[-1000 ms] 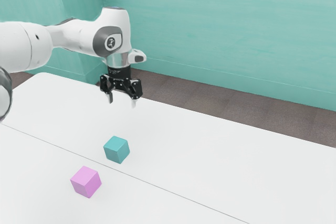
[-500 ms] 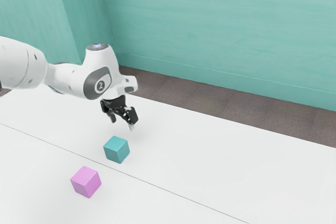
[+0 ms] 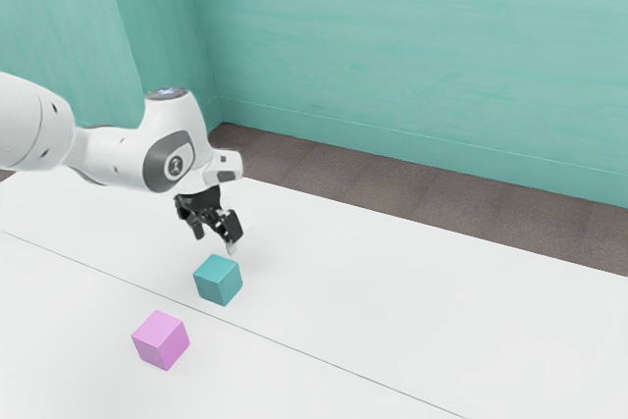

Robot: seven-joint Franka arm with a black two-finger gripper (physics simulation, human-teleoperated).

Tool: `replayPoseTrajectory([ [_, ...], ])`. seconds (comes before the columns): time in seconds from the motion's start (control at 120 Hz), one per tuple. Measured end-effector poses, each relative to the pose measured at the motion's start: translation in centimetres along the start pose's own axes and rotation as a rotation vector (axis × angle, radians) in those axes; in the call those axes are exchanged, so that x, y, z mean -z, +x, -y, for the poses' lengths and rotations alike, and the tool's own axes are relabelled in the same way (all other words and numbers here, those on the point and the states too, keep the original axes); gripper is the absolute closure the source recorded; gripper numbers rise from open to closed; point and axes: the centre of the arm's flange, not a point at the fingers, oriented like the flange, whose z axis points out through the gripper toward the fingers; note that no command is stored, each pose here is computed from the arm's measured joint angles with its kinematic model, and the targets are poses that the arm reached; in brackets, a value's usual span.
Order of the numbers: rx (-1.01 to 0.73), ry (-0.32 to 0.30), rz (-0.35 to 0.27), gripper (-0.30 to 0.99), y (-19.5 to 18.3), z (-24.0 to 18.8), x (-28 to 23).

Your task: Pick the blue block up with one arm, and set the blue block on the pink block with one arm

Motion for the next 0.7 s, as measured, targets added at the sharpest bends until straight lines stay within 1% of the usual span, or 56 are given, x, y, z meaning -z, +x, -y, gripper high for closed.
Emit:
replayPoseTrajectory([
  [0.083, -0.01, 0.019, -0.015, 0.0, -1.4, -1.0, 2.7],
  [0.133, -0.016, 0.022, -0.01, 0.0, -2.4, -1.7, 3.2],
  [0.275, -0.044, 0.006, 0.026, 0.0, -3.8, -4.4, 2.0],
  [0.475, -0.028, -0.015, 0.056, 0.0, -4.7, -4.9, 0.0],
  [0.55, -0.02, -0.02, 0.051, 0.0, -4.5, -4.8, -0.3],
  [0.7, -0.019, -0.014, 0.019, 0.0, -4.0, -4.6, 0.3],
])
